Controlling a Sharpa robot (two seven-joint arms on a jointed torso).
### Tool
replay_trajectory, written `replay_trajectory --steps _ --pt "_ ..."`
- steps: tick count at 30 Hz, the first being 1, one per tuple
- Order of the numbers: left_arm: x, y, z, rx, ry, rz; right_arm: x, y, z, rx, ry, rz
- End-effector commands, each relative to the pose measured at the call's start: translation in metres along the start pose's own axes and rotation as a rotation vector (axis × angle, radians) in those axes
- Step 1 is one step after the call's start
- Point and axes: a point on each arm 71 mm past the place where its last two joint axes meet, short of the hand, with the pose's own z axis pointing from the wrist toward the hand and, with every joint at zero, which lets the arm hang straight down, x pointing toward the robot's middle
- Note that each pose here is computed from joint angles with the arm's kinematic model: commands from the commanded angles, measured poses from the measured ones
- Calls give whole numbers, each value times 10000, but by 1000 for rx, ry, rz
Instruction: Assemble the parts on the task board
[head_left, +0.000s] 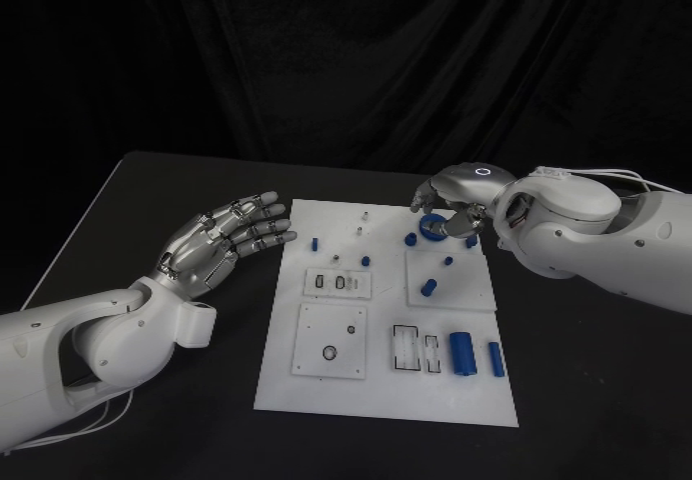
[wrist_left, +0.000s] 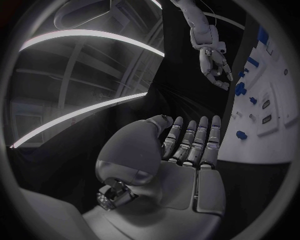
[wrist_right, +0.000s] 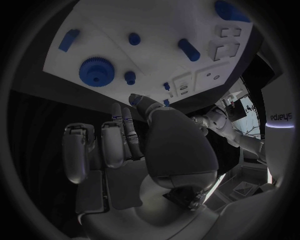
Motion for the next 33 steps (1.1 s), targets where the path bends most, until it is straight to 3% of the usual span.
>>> replay_trajectory --steps 1,19,33 --pt "24 -144 -9 190 7 -10 -36 -10 12 26 -49 -108" --pt "58 -136 -1 190 21 -22 179 -19 -65 12 -31 -92" --pt "45 -122 19 185 28 -27 292 -17 -45 -2 -26 -76"
